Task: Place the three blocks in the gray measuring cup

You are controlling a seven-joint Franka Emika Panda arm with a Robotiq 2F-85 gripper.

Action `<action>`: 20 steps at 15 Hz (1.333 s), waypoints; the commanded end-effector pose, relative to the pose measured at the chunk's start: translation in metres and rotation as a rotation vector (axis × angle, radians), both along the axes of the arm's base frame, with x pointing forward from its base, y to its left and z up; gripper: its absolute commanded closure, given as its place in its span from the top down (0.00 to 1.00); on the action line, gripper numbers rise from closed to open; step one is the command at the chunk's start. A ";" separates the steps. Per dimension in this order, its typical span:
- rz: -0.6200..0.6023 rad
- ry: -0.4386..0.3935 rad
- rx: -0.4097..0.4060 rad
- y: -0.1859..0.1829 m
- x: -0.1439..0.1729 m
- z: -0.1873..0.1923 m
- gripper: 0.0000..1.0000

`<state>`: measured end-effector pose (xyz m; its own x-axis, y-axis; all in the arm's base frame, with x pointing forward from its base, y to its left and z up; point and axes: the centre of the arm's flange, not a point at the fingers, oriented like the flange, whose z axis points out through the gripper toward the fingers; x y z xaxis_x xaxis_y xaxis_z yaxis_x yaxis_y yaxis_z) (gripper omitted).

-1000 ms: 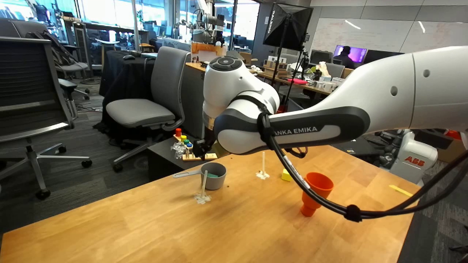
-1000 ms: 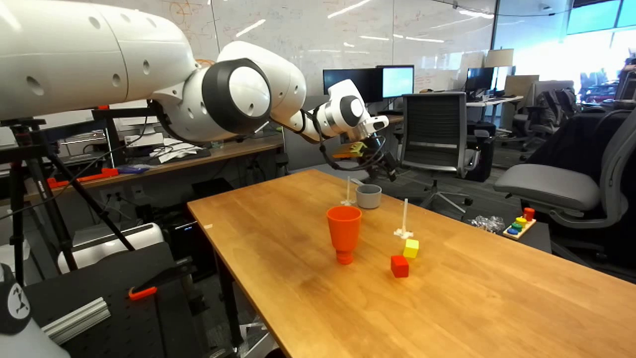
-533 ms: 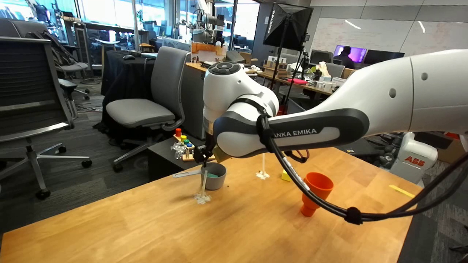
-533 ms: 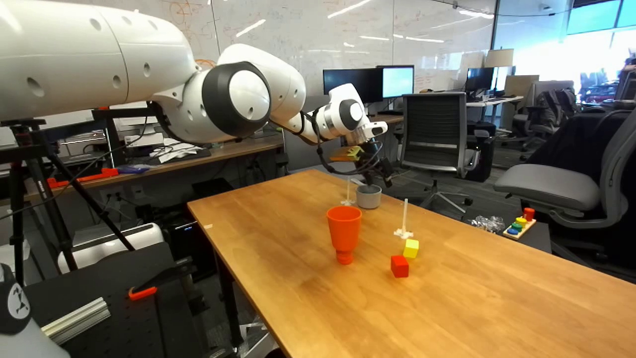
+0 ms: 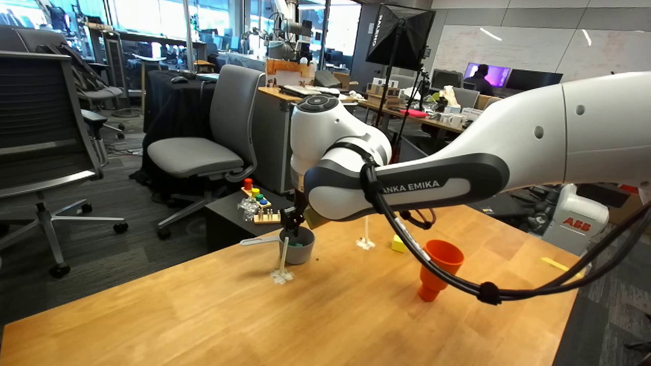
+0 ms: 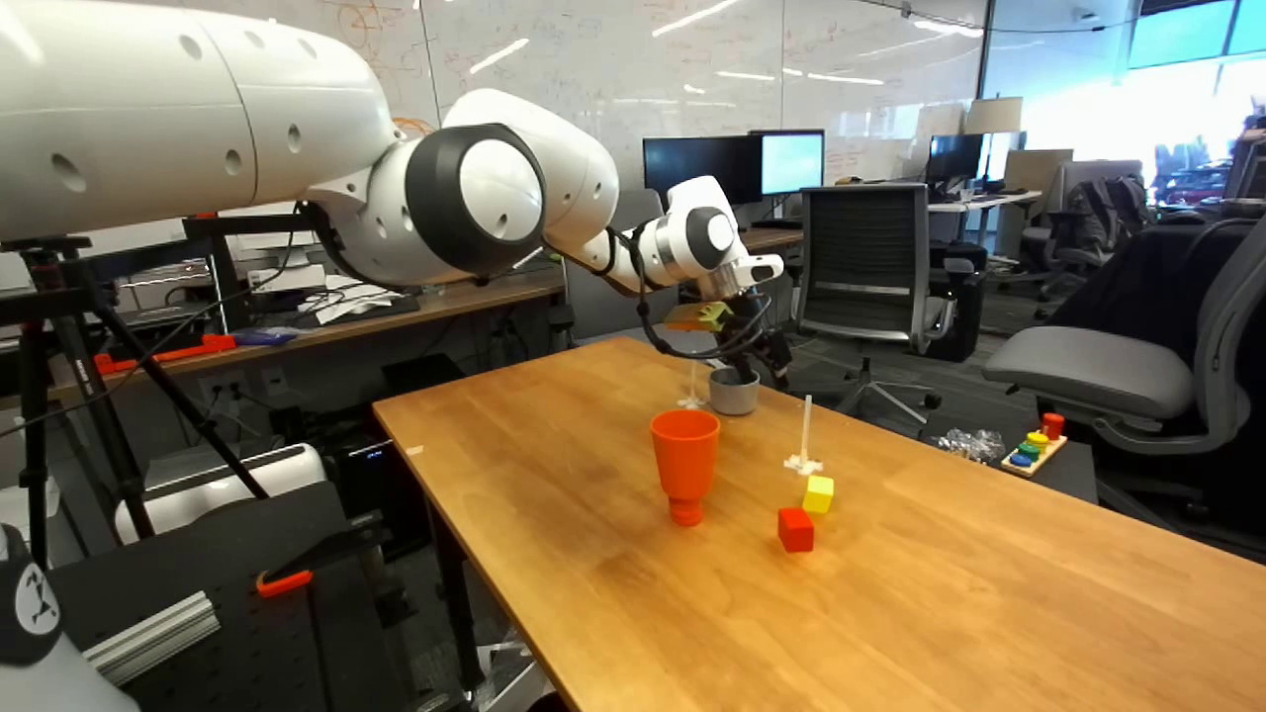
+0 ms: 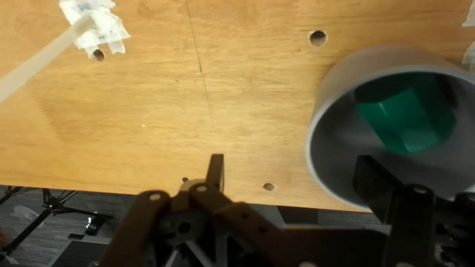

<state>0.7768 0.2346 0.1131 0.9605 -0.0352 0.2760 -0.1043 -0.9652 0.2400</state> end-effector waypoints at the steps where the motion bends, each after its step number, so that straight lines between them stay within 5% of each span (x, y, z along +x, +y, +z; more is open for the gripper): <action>1: -0.017 0.001 0.033 -0.031 -0.068 0.010 0.56; 8: -0.008 -0.048 0.060 -0.046 -0.064 0.002 0.02; 20: 0.049 0.013 0.001 -0.026 -0.067 -0.014 0.03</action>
<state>0.7838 0.2177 0.1056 0.9490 -0.0372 0.3130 -0.1061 -0.9728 0.2059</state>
